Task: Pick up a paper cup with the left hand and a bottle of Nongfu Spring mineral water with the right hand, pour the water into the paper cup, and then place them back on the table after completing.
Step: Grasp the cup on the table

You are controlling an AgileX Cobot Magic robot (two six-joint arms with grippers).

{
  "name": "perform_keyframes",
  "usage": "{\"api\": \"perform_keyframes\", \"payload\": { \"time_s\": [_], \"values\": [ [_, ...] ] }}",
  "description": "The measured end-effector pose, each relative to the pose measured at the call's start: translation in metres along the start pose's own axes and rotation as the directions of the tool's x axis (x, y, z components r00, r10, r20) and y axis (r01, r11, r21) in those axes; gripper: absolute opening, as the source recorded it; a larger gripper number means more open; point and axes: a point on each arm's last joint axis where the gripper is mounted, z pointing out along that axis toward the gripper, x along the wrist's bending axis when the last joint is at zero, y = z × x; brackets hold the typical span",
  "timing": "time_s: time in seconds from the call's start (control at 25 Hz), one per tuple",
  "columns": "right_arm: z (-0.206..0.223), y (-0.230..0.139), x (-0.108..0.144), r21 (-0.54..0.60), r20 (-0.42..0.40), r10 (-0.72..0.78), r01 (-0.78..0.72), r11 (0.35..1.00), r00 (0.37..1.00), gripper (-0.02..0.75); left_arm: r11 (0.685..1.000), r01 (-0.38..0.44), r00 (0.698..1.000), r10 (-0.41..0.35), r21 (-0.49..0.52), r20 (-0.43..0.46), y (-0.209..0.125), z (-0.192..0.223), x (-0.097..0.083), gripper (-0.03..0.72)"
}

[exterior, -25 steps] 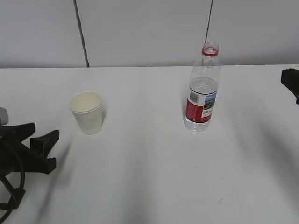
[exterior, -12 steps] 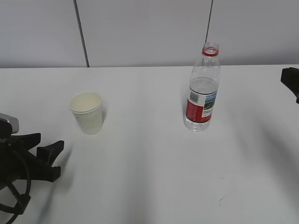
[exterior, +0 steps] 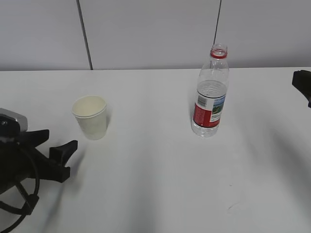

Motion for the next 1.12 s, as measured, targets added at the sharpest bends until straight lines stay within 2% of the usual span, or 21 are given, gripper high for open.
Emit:
{"api": "perform_keyframes", "payload": {
  "time_s": [0.12,0.24,0.52,0.8,1.12],
  "values": [
    [0.0,0.001,0.0,-0.016,0.0,0.0,0.0,1.0,1.0,0.549,1.0,0.009,1.0,-0.009,-0.019,-0.002,0.004,0.01,0.002,0.574],
    [0.0,0.005,0.0,-0.053,-0.001,0.0,0.0,0.999,1.0,0.549,0.999,0.039,0.999,-0.039,-0.031,-0.003,0.005,0.022,0.004,0.613],
    [0.0,0.008,0.0,-0.09,-0.002,0.0,0.0,0.996,1.0,0.549,0.995,0.092,0.996,-0.092,-0.047,0.005,0.005,0.053,0.007,0.618],
    [0.0,0.008,0.0,-0.09,-0.002,0.0,0.0,0.996,1.0,0.549,0.994,0.101,0.995,-0.099,-0.048,0.031,-0.003,0.086,0.009,0.608],
    [0.0,0.008,0.0,-0.092,-0.002,0.0,0.0,0.996,1.0,0.549,0.985,0.14,0.99,-0.137,-0.1,0.038,0.002,0.116,0.014,0.589]
  ]
}}
